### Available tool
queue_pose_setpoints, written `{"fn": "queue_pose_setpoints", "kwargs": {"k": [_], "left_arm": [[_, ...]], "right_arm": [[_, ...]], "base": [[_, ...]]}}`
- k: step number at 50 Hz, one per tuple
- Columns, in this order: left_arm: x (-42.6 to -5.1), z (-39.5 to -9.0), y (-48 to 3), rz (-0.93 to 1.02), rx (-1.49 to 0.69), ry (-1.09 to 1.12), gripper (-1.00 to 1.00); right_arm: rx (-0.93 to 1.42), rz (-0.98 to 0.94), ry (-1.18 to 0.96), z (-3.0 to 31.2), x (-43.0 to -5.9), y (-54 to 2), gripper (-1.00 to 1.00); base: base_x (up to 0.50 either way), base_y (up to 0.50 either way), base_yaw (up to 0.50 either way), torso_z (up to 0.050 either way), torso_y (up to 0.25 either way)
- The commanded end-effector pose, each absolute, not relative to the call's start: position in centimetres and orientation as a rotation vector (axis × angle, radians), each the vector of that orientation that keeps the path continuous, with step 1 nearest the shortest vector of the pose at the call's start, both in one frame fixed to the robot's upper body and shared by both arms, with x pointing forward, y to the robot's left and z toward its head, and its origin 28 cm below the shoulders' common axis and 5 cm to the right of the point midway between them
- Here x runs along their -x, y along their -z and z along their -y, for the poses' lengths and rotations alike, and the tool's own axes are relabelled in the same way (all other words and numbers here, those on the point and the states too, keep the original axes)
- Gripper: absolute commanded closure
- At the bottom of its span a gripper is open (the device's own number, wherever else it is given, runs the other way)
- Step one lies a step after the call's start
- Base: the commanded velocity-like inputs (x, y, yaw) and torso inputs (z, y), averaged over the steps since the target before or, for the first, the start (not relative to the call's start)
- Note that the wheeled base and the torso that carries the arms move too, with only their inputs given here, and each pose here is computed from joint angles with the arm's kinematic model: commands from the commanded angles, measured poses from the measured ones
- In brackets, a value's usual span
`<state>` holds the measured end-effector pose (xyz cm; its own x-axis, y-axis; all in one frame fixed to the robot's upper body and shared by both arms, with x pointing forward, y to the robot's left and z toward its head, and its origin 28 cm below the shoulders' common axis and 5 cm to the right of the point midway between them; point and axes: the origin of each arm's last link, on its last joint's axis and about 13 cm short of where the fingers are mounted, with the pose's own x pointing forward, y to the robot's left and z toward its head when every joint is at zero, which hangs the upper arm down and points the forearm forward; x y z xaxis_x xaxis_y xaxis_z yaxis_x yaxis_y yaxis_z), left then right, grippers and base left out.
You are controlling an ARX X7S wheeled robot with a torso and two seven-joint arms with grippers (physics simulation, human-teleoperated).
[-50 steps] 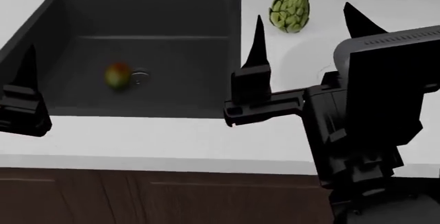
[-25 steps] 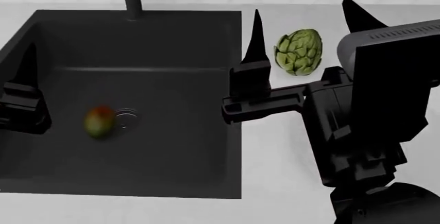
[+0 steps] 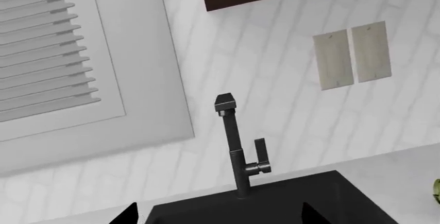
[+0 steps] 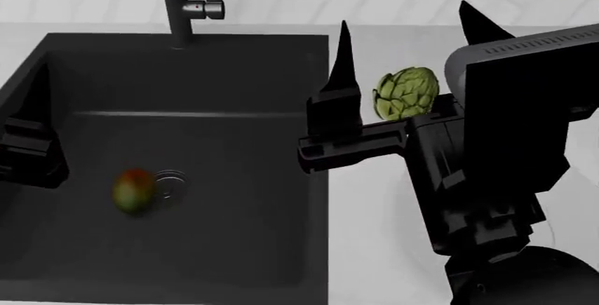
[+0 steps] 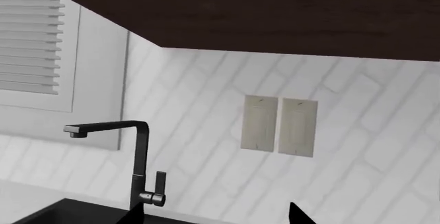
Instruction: Pick the mango from the sink and place it on the plate located on the counter
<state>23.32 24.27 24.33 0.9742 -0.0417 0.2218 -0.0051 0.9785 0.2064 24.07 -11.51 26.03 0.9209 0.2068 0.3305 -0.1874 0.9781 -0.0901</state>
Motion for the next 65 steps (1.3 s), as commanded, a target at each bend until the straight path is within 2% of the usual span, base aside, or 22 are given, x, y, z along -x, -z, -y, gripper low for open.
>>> {"fn": "queue_pose_setpoints", "kwargs": {"k": [1, 12, 18, 32, 50, 51, 52, 61, 65], "left_arm": [[-23.4, -24.4, -24.1, 0.214, -0.211, 0.016, -1.0], [-23.4, -24.4, -24.1, 0.206, -0.209, 0.017, -1.0], [-23.4, -24.5, -24.0, 0.203, -0.211, 0.014, -1.0], [-23.5, -24.5, -23.8, 0.184, -0.217, 0.0, -1.0], [-23.7, -24.5, -23.6, 0.14, -0.216, -0.015, -1.0], [-23.4, -25.6, -23.9, 0.158, -0.356, -0.088, -1.0], [-23.7, -24.4, -23.4, 0.146, -0.214, -0.005, -1.0], [-24.9, -24.3, -23.4, -0.046, -0.213, 0.041, -1.0], [-25.2, -24.3, -23.4, -0.058, -0.2, 0.058, -1.0]], "right_arm": [[0.074, 0.325, -0.207, 11.3, -24.1, -25.9, -1.0], [0.069, 0.318, -0.208, 11.3, -24.2, -25.9, -1.0], [0.065, 0.315, -0.21, 11.4, -24.2, -25.9, -1.0], [0.066, 0.317, -0.207, 11.4, -24.2, -25.9, -1.0], [0.072, 0.32, -0.208, 11.4, -24.1, -26.0, -1.0], [0.101, 0.346, -0.22, 12.1, -24.9, -26.2, -1.0], [0.073, 0.32, -0.207, 11.4, -24.1, -26.0, -1.0], [0.075, 0.321, -0.209, 11.4, -23.8, -26.1, -1.0], [0.092, 0.323, -0.211, 11.2, -23.7, -26.0, -1.0]], "base": [[0.0, 0.0, 0.0, 0.05, 0.0], [0.0, 0.0, 0.0, 0.05, 0.0], [0.03, 0.0, 0.0, 0.0, 0.0], [0.39, 0.0, 0.0, 0.0, 0.0], [0.0, 0.0, 0.0, 0.0, 0.0], [0.0, 0.0, 0.0, 0.0, 0.0], [0.0, 0.0, 0.0, 0.0, 0.0], [0.0, 0.0, 0.0, 0.0, 0.0], [0.0, 0.0, 0.0, 0.0, 0.0]]}}
